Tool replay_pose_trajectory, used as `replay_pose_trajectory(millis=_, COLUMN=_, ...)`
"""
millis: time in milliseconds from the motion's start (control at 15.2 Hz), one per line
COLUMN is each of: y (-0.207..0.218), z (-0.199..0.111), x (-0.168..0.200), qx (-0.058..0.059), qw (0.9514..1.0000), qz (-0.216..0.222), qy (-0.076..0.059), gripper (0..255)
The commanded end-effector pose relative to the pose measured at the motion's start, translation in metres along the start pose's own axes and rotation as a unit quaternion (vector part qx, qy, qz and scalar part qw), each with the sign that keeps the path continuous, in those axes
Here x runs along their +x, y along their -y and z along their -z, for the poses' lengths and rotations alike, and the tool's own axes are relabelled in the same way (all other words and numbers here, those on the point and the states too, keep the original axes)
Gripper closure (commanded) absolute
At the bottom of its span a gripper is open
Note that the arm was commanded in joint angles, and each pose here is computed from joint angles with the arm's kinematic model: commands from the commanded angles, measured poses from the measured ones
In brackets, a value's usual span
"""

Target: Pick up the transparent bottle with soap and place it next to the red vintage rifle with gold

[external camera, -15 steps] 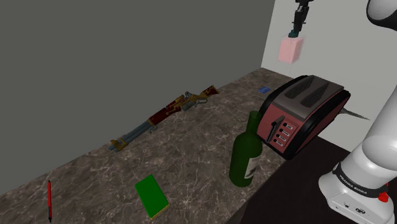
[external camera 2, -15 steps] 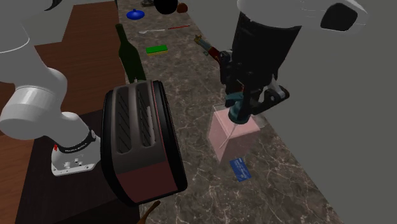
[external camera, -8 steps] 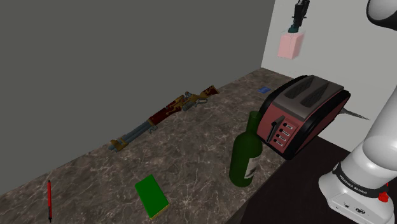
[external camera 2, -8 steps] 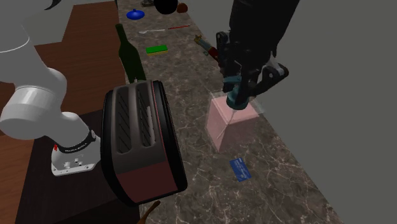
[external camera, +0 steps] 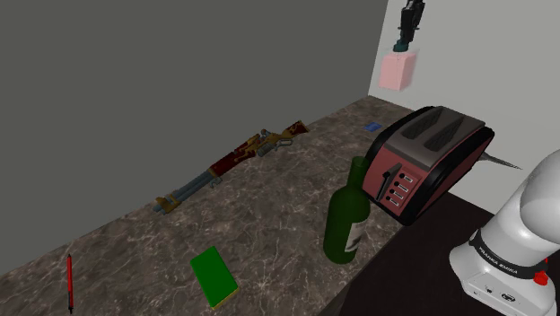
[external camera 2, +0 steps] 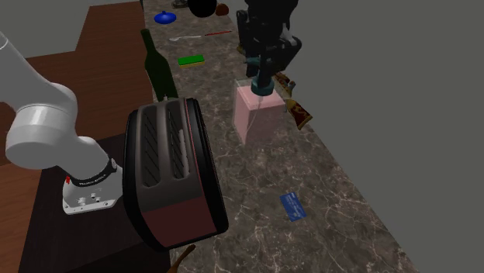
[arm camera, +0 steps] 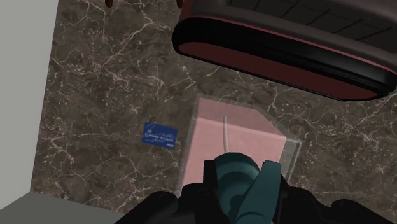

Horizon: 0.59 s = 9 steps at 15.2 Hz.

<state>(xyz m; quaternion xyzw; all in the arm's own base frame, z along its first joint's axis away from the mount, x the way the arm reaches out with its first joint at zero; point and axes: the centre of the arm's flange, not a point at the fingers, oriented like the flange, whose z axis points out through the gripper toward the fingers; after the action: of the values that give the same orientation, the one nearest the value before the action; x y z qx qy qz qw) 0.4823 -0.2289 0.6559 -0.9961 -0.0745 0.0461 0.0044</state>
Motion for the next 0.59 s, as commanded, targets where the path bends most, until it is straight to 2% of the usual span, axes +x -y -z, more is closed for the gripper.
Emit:
replay_pose_trajectory(millis=0, y=0.029, z=-0.001, x=0.002, qx=0.0, qw=1.0, qz=-0.001, qy=0.0, gripper=255)
replay_pose_trajectory(millis=528, y=0.133, z=-0.001, x=0.015, qx=0.0, qw=1.0, qz=-0.001, qy=0.0, gripper=255)
